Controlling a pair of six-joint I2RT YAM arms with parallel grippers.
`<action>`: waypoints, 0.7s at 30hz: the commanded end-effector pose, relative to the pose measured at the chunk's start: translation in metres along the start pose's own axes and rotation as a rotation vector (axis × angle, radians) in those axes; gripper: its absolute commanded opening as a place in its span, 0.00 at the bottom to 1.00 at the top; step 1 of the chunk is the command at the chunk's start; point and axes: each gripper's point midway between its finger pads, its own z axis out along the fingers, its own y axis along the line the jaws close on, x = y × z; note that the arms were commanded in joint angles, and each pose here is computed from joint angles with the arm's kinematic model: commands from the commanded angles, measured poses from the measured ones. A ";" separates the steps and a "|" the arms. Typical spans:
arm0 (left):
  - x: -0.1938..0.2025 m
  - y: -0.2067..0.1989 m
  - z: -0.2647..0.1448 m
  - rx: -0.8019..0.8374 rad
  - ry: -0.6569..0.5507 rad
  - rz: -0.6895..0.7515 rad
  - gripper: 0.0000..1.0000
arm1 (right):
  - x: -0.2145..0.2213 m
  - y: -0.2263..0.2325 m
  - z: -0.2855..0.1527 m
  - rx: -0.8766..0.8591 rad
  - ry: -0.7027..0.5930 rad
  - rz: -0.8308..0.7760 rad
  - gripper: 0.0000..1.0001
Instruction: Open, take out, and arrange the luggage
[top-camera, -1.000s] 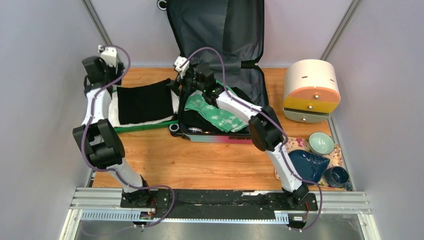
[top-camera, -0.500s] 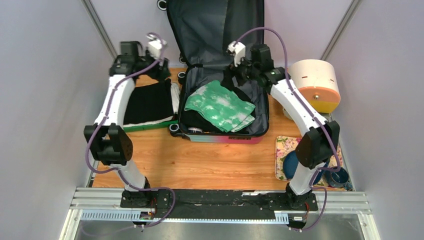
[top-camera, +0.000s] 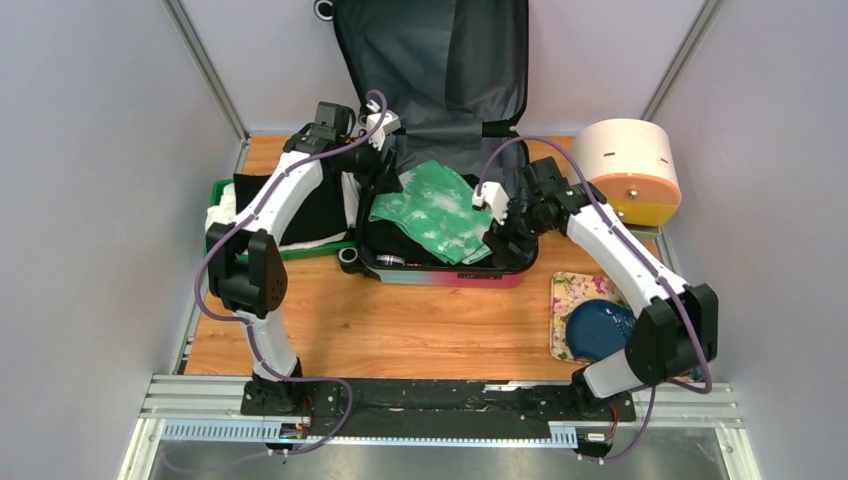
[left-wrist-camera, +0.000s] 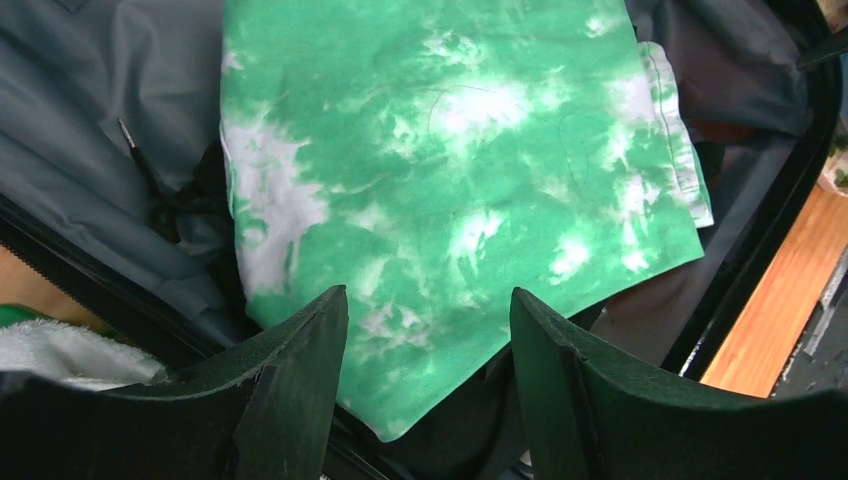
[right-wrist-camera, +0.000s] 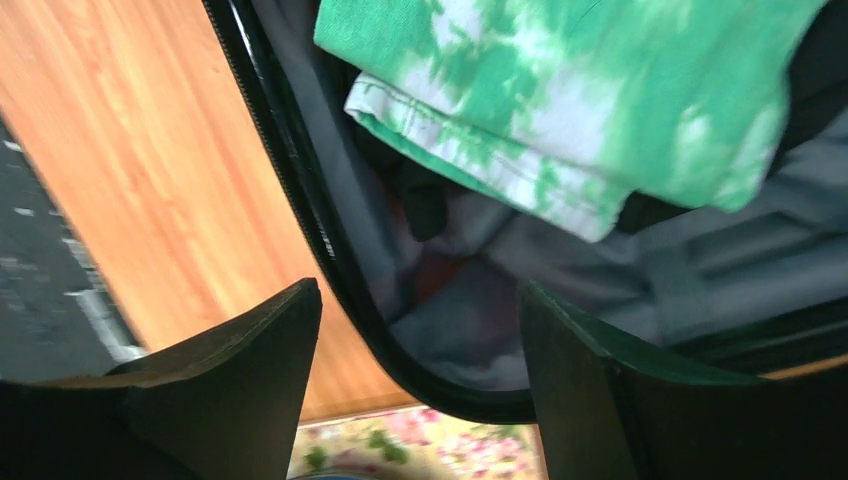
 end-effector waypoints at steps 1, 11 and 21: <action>-0.012 -0.007 -0.003 0.023 -0.039 -0.030 0.68 | -0.023 -0.032 -0.010 0.142 -0.106 -0.370 0.77; 0.006 0.003 -0.008 -0.072 -0.009 -0.075 0.69 | -0.095 -0.018 0.014 0.055 -0.236 -0.249 0.73; 0.009 0.023 -0.030 -0.145 -0.099 -0.287 0.70 | -0.121 0.019 0.076 0.007 -0.186 -0.168 0.69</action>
